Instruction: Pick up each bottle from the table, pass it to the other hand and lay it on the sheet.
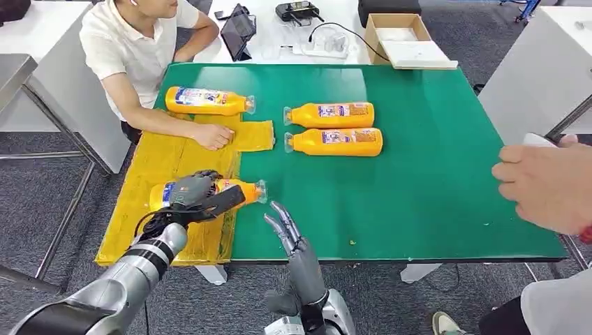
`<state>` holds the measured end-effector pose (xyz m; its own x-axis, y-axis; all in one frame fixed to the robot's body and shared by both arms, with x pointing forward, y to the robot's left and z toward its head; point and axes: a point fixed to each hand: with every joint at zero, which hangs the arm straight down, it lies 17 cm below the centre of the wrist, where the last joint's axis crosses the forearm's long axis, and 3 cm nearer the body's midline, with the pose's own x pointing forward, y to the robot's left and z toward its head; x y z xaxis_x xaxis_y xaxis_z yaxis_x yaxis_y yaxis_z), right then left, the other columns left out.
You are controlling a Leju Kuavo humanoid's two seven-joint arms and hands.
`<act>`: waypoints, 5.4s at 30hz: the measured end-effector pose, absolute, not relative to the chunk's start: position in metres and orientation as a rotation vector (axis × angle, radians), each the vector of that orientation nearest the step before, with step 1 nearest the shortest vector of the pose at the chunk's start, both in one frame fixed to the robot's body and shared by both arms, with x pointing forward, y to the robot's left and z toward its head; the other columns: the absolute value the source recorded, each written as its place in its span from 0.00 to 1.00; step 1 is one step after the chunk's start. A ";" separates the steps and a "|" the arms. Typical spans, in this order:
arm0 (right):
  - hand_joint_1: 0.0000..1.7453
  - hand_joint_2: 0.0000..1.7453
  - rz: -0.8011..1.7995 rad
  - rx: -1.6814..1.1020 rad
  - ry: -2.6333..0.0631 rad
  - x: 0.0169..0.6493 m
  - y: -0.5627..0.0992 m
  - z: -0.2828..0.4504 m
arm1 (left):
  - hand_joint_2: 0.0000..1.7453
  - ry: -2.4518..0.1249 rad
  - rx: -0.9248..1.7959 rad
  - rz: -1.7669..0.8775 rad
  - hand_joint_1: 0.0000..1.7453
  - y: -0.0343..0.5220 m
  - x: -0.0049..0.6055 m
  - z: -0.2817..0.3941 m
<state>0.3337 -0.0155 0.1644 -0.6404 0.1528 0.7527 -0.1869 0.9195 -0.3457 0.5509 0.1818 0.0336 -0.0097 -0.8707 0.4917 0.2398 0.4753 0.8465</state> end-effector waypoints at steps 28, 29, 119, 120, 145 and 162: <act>0.00 0.00 0.517 0.033 -2.201 0.330 -0.011 0.158 | 1.00 -1.585 0.258 -0.698 0.00 0.135 0.525 0.055; 0.00 0.00 0.518 0.033 -2.201 0.330 -0.011 0.158 | 1.00 -1.586 0.258 -0.697 0.00 0.134 0.525 0.055; 0.00 1.00 0.976 -0.835 -1.325 0.494 -0.325 -0.003 | 1.00 -2.008 -0.723 0.349 0.00 0.147 0.383 0.248; 0.00 1.00 0.985 -0.847 -1.322 0.497 -0.325 -0.002 | 1.00 -2.006 -0.730 0.343 0.00 0.144 0.383 0.249; 0.85 1.00 1.080 -0.714 -1.103 0.515 -0.319 -0.025 | 1.00 -1.941 -0.827 0.320 0.00 0.126 0.395 0.249; 0.95 1.00 1.119 -0.617 -0.980 0.509 -0.325 -0.041 | 1.00 -1.909 -0.820 0.272 0.00 0.113 0.404 0.242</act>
